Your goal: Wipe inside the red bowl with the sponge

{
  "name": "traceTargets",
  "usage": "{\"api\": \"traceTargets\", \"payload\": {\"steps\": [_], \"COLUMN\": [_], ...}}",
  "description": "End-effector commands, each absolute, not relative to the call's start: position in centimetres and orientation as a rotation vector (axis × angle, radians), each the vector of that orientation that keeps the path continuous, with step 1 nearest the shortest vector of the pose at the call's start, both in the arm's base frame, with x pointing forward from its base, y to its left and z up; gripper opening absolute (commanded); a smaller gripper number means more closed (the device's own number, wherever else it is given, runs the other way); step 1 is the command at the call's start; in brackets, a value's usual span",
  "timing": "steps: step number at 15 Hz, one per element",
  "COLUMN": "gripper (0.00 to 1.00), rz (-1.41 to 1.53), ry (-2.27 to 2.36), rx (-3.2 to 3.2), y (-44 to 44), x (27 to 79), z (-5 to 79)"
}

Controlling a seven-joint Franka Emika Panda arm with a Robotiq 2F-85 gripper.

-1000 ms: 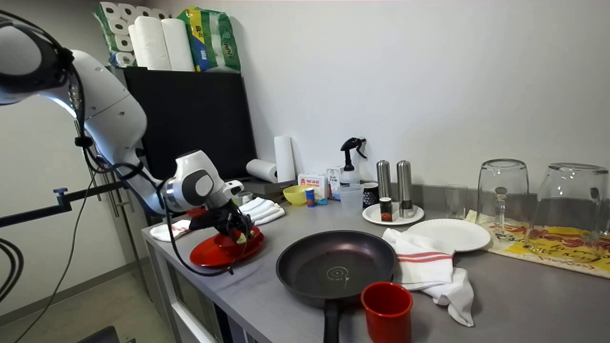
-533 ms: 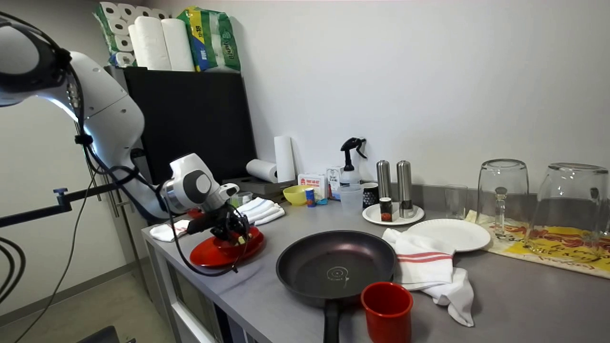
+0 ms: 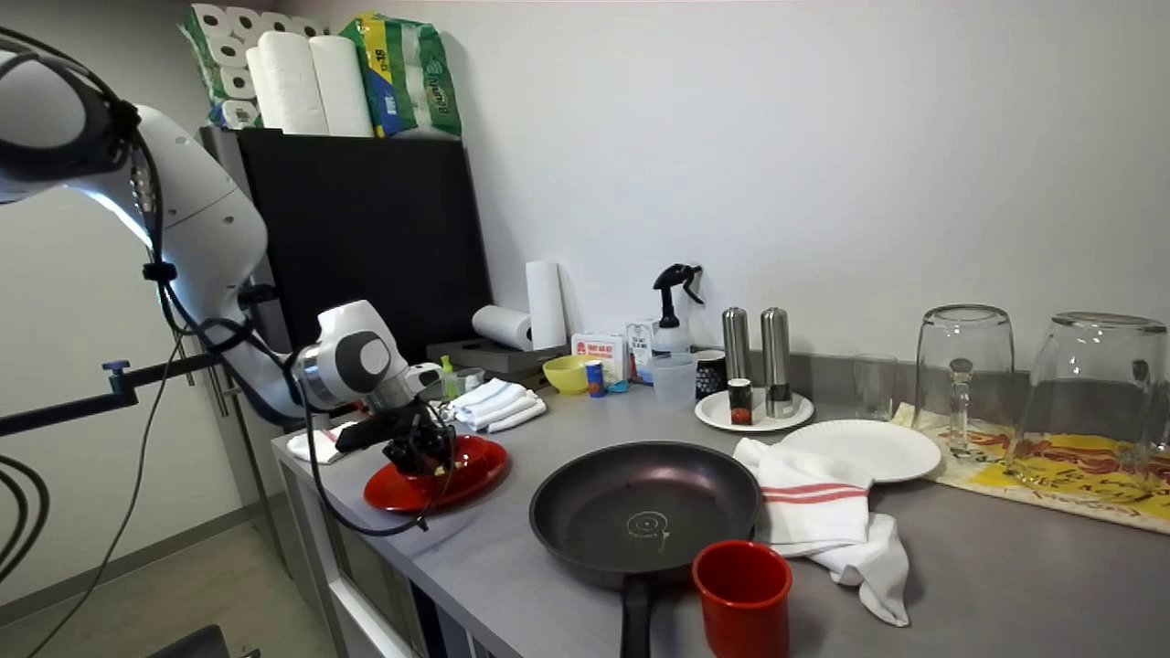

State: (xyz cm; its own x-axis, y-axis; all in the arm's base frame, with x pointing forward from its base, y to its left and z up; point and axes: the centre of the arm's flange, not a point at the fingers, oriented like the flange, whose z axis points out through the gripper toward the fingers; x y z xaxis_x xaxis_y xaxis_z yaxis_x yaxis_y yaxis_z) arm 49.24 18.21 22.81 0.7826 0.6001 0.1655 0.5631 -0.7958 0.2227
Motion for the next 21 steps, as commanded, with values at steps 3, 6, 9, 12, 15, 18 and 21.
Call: {"api": "traceTargets", "payload": {"steps": [3, 6, 9, 12, 15, 18, 21], "gripper": [0.25, 0.25, 0.25, 0.25, 0.25, 0.25, 0.25], "rz": [0.248, 0.216, 0.099, -0.035, -0.122, -0.175, -0.260], "ry": [0.885, 0.864, 0.824, 0.740, 0.663, 0.600, 0.542], "rx": [2.876, 2.909, 2.994, 3.110, 3.180, 3.218, 3.254], "y": [20.0, 20.3, 20.3, 20.5, 20.3, 20.0, 19.8], "x": [48.4, 48.2, 48.4, 49.1, 49.7, 50.4, 50.9], "z": [23.3, 23.4, 23.7, 24.0, 24.5, 25.0, 25.4]}}
